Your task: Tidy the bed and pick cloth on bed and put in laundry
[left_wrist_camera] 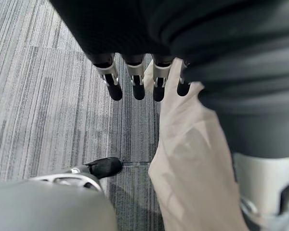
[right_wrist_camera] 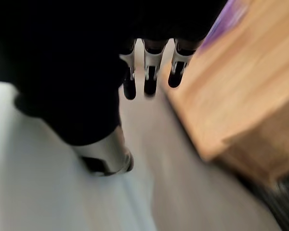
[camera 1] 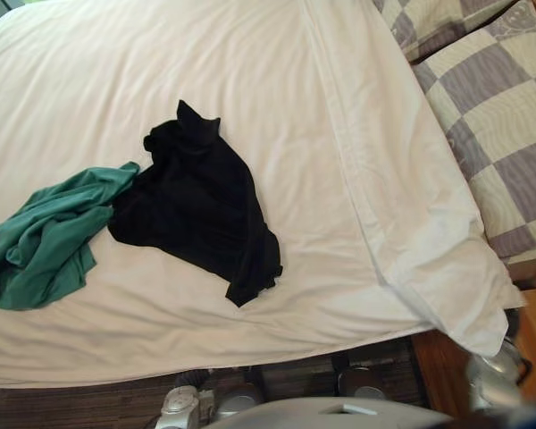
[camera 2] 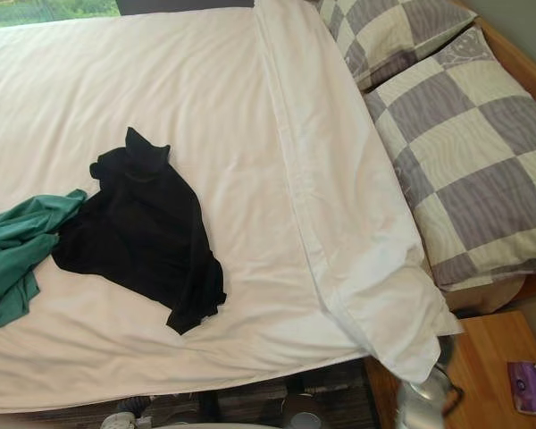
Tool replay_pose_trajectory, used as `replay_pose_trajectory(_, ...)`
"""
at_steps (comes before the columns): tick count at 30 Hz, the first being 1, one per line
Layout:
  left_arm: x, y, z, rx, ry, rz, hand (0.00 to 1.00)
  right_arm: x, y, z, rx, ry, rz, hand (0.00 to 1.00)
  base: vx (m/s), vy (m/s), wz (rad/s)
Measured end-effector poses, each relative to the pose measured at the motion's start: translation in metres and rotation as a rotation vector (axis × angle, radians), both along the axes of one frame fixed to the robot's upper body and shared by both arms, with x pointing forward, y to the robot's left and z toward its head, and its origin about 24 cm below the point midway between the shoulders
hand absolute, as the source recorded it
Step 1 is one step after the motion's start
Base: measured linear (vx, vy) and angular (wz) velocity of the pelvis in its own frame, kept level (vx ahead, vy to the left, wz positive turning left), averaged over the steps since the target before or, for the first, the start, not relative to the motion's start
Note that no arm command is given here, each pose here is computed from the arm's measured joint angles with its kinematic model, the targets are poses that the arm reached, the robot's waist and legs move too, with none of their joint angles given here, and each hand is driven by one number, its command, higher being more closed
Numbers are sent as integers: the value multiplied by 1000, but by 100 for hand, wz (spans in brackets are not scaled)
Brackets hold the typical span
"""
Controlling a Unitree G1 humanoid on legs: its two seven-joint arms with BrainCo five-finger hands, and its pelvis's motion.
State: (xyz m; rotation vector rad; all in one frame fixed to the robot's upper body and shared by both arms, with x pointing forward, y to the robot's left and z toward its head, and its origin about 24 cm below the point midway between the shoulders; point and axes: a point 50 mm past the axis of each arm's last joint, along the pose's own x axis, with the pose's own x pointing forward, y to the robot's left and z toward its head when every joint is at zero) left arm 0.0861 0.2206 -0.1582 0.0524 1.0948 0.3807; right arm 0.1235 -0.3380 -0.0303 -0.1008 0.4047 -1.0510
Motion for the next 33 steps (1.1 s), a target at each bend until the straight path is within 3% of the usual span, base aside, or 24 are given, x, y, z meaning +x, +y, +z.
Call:
replay_pose_trajectory(5, 2, -8, 0, -36, -34, 89, 0, -45, -30, 28, -105, -74, -269, 0, 37, -12, -4)
replay_pose_trajectory(9, 2, -16, -1, -63, -48, 128, 0, -61, -29, 40, -141, -137, -399, 0, 33, -23, 6)
replay_pose_trajectory(10, 3, -17, -1, -67, -50, 134, 0, -61, -27, 45, -154, -158, -418, 100, 18, -23, 10)
replay_pose_trajectory(15, 4, -18, -1, -76, -56, 144, 0, -44, -21, 60, -185, -252, -397, 100, 6, -20, 7)
replay_pose_trajectory(18, 5, -18, 0, -76, -53, 140, 0, -2, -2, 65, -103, -394, -251, 100, -2, -36, -2)
replay_pose_trajectory(22, 27, -25, 4, -83, -94, 78, 0, 67, 27, 92, 48, -699, -50, 100, -45, -34, 9)
replay_pose_trajectory(26, 52, -31, 10, -101, -155, 65, 0, 114, 36, 151, 151, -1080, 59, 100, -65, -26, 17)
replay_pose_trajectory(33, 83, -36, 25, -123, -292, 80, 0, 120, 38, 208, 245, -1525, 54, 100, -89, 33, 8)
